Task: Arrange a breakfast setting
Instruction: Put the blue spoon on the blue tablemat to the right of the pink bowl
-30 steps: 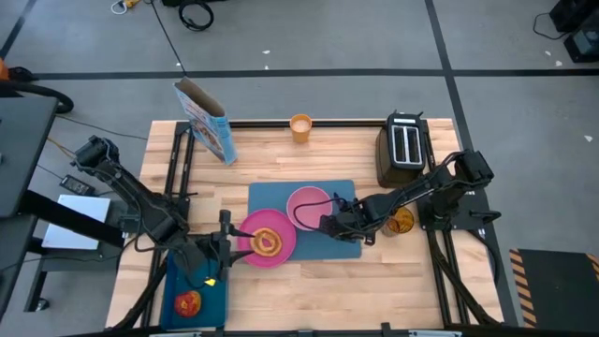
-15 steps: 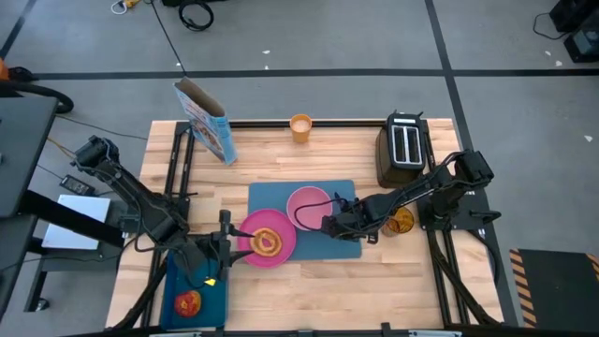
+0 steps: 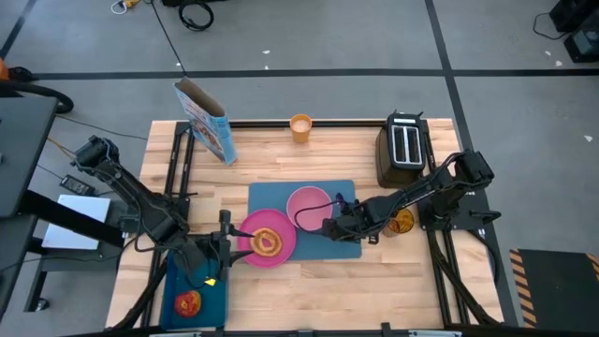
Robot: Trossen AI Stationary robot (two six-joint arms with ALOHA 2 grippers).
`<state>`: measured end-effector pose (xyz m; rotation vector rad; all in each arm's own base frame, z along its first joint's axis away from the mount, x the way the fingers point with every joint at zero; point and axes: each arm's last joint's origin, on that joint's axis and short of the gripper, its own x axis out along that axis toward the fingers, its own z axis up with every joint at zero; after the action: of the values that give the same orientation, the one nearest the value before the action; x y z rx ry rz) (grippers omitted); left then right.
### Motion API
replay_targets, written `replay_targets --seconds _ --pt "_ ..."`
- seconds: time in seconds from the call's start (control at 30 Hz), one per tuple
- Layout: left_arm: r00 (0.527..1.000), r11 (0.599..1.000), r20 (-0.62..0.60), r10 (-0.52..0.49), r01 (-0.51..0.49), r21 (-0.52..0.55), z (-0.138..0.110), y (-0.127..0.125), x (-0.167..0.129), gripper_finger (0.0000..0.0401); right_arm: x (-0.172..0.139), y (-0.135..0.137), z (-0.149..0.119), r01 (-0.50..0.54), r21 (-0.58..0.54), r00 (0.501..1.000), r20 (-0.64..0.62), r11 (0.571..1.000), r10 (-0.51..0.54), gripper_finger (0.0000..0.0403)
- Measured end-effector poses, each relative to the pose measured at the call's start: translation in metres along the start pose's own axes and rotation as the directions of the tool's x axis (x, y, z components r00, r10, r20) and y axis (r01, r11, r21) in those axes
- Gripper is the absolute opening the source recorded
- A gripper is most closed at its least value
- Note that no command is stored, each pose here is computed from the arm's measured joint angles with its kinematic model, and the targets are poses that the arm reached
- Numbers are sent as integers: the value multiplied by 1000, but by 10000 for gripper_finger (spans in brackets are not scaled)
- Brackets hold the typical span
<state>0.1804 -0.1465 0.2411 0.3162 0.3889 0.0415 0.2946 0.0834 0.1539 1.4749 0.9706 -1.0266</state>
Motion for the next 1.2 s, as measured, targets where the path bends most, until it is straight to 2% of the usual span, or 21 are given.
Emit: replay_targets --seconds 0.2,0.5,0.73,0.93,1.2 --pt "1000 1000 4 -1 1 -4 0 0 0 201 0 0 0 -12 -9 999 33 1000 12 96" --pt "1000 1000 4 -1 1 -8 1 0 0 201 0 -1 0 -8 -19 999 45 1000 9 99" --pt "1000 1000 4 -1 1 -17 1 0 0 201 0 -1 1 -22 -112 990 136 994 37 99" --pt "1000 1000 5 -1 1 -15 1 0 0 201 14 -1 0 57 -146 986 161 988 -33 99" --pt "1000 1000 1 -2 2 -17 0 0 0 201 16 13 -7 129 -180 980 174 975 -97 99"
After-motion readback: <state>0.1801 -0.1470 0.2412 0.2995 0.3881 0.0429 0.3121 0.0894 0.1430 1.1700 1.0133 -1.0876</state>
